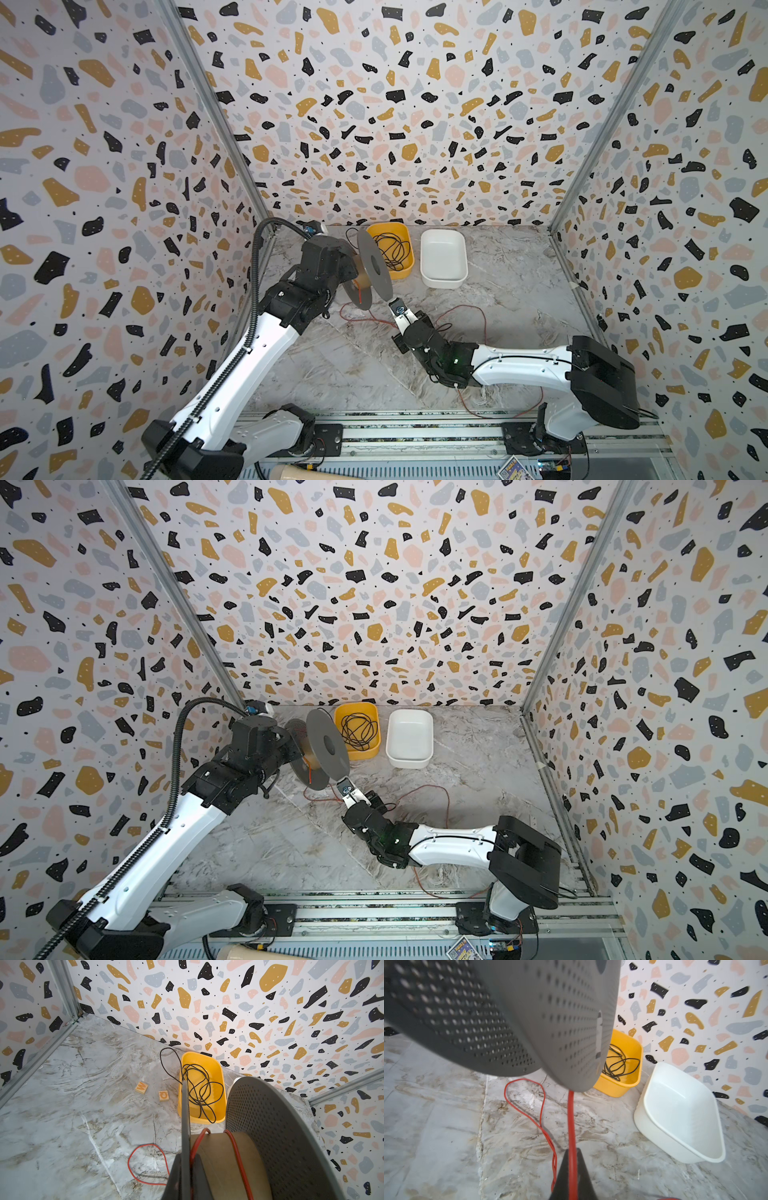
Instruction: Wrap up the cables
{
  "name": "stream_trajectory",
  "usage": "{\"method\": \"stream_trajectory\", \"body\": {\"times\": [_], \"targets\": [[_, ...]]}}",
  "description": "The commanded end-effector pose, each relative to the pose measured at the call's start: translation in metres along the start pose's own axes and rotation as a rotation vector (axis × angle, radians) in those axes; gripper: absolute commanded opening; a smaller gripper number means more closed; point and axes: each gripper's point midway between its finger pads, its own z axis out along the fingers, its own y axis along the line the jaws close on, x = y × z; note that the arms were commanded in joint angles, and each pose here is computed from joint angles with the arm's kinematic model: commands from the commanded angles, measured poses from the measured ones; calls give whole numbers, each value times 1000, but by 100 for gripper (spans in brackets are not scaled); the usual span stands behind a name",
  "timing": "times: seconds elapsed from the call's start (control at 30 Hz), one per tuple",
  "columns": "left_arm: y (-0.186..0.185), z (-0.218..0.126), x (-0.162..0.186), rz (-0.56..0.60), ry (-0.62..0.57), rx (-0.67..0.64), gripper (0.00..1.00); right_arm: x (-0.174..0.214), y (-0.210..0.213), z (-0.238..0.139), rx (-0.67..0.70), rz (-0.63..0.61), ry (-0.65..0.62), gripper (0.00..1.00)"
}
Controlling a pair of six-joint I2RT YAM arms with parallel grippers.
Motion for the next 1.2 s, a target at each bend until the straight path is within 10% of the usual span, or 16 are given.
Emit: {"method": "stream_trajectory", "body": {"times": [0.0, 0.63, 1.17], "targets": [[3, -9, -33, -24, -156, -21, 0, -52, -21, -20, 71, 26, -129, 1], [-1, 10, -7, 93, -73, -102, 0, -113, -31, -34, 342, -116, -324, 9], [-36, -10, -44, 194, -70, -6, 0, -59, -3, -36, -214, -17, -149, 69]]}}
